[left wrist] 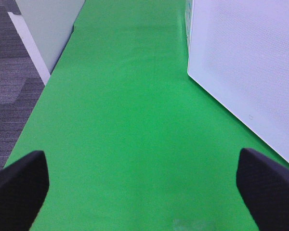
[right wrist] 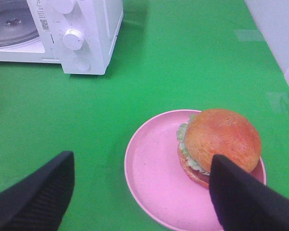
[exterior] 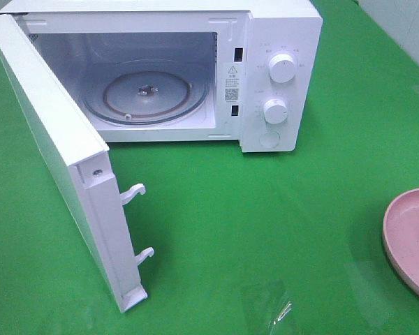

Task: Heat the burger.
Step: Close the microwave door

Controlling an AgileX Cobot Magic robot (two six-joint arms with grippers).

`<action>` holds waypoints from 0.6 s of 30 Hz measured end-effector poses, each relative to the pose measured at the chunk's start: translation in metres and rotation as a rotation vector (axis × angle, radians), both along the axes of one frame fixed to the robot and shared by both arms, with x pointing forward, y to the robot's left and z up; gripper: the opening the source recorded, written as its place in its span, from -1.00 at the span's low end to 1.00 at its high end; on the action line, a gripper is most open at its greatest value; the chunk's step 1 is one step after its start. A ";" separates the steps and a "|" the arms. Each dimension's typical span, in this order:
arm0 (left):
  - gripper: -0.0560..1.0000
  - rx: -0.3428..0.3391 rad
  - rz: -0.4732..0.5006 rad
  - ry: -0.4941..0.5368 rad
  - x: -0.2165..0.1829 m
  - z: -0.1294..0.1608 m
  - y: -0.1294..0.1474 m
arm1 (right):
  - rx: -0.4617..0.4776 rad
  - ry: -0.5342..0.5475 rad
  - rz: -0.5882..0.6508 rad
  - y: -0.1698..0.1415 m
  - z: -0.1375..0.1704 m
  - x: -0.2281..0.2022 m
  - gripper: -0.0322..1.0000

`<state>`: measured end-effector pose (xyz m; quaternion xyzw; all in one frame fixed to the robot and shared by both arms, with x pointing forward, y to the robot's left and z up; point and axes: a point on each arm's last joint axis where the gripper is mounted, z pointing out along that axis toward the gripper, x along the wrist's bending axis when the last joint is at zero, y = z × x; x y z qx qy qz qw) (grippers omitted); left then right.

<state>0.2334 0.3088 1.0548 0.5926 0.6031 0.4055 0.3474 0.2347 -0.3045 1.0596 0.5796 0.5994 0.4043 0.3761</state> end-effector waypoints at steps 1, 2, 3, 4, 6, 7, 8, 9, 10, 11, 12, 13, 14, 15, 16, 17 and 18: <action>0.96 0.000 0.000 0.000 0.000 0.000 0.000 | 0.000 0.000 0.000 0.000 0.000 0.000 0.53; 0.96 0.000 0.000 0.000 0.000 0.000 0.000 | 0.000 0.000 0.000 0.000 0.000 0.000 0.53; 0.96 0.000 0.000 0.000 0.000 0.000 0.000 | 0.000 0.000 0.000 0.000 0.000 0.000 0.53; 0.96 0.000 0.000 0.000 0.000 0.000 0.000 | 0.000 0.000 0.000 0.000 0.000 0.000 0.53; 0.96 0.000 0.000 0.000 0.000 0.000 0.000 | 0.000 0.000 0.000 0.000 0.000 0.000 0.53; 0.96 0.000 0.000 0.000 0.000 0.000 0.000 | 0.000 0.000 0.000 0.000 0.000 0.000 0.53; 0.96 0.000 -0.001 -0.012 0.000 0.002 0.000 | 0.000 0.000 0.000 0.000 0.000 0.000 0.53; 0.96 0.000 -0.001 -0.012 0.000 0.002 0.000 | 0.000 0.000 0.000 0.000 0.000 0.000 0.53; 0.96 0.001 -0.001 -0.029 -0.001 0.005 0.000 | 0.000 0.000 0.000 0.000 0.000 0.000 0.53; 0.93 0.003 -0.002 -0.066 -0.001 0.010 0.000 | 0.000 0.000 0.000 0.000 0.000 0.000 0.53; 0.93 0.003 -0.002 -0.066 -0.001 0.010 0.000 | 0.000 0.000 0.000 0.000 0.000 0.000 0.53; 0.93 0.003 -0.002 -0.066 -0.001 0.010 0.000 | 0.000 0.000 0.000 0.000 0.000 0.000 0.53; 0.88 0.008 0.001 -0.084 0.002 0.014 0.000 | 0.000 0.000 0.000 0.000 0.000 0.000 0.53; 0.76 0.014 0.005 -0.085 0.008 0.017 0.001 | 0.000 0.000 0.000 0.000 0.000 0.000 0.53; 0.76 0.014 0.005 -0.085 0.008 0.017 0.001 | 0.000 0.000 0.000 0.000 0.000 0.000 0.53; 0.76 0.014 0.005 -0.085 0.008 0.017 0.001 | 0.000 0.000 0.000 0.000 0.000 0.000 0.53; 0.55 0.011 0.008 -0.089 0.014 0.020 0.001 | 0.000 0.000 0.000 0.000 0.000 0.000 0.53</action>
